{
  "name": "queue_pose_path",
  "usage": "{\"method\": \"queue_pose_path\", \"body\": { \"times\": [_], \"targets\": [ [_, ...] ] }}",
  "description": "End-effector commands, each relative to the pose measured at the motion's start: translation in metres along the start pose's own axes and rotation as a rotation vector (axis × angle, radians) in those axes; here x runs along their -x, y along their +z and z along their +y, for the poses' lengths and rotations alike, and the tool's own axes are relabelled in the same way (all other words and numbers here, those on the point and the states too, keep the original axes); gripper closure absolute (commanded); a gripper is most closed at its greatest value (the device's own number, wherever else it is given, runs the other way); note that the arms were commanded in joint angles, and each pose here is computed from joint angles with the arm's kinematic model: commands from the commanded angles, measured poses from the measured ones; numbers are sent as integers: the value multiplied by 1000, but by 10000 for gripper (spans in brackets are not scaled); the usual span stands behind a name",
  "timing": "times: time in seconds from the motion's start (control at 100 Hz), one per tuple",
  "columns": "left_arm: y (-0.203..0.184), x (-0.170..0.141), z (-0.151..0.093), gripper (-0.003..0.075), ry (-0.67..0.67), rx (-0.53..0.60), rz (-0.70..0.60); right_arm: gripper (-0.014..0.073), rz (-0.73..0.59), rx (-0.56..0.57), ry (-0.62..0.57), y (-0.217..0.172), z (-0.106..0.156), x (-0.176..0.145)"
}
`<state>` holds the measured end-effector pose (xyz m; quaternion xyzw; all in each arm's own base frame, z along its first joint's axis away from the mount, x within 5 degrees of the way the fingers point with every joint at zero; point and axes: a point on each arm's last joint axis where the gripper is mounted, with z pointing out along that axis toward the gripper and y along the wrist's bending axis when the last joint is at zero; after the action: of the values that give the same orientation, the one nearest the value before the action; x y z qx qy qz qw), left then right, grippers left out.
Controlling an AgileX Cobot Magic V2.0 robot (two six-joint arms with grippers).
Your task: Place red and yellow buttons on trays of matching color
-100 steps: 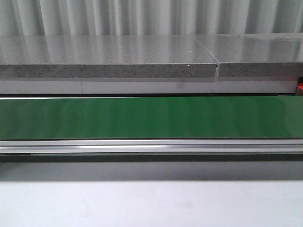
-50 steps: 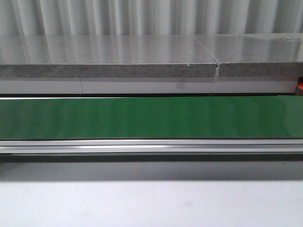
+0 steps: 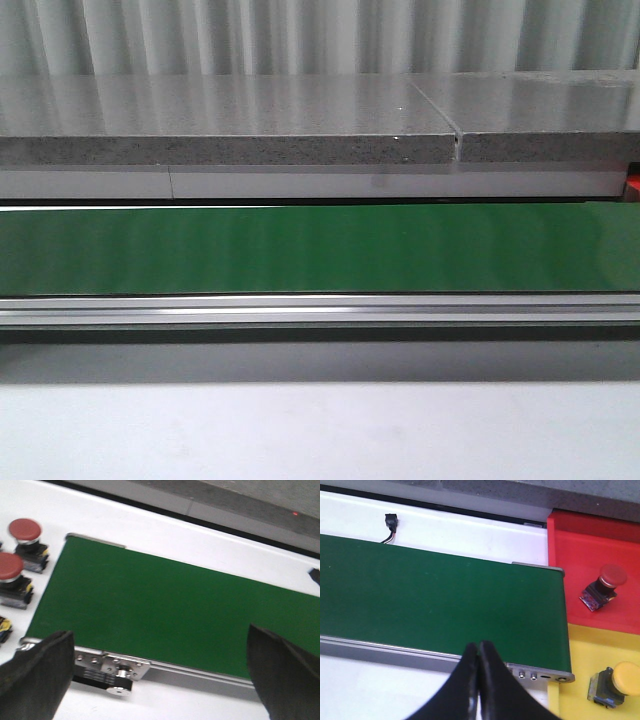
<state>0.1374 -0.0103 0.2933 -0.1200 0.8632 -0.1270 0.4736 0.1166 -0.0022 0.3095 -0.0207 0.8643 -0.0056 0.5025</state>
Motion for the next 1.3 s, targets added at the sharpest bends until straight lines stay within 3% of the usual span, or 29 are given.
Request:
{"method": "queue_pose_path", "body": {
  "times": [0.0, 0.13, 0.34, 0.78, 1.29],
  "targets": [
    [4, 25, 7, 79, -113, 58, -73, 666, -88, -13, -11, -5, -1, 13],
    [23, 41, 29, 79, -251, 175, -7, 666, -88, -13, -11, -5, -1, 13],
    [55, 58, 63, 79, -360, 297, 89, 666, -88, -13, -11, -5, -1, 13],
    [113, 58, 107, 79, -426, 396, 258, 666, -88, -13, -11, -5, -1, 13],
    [121, 61, 134, 79, -464, 452, 224, 666, -88, -13, -11, -5, -1, 13]
  ]
}}
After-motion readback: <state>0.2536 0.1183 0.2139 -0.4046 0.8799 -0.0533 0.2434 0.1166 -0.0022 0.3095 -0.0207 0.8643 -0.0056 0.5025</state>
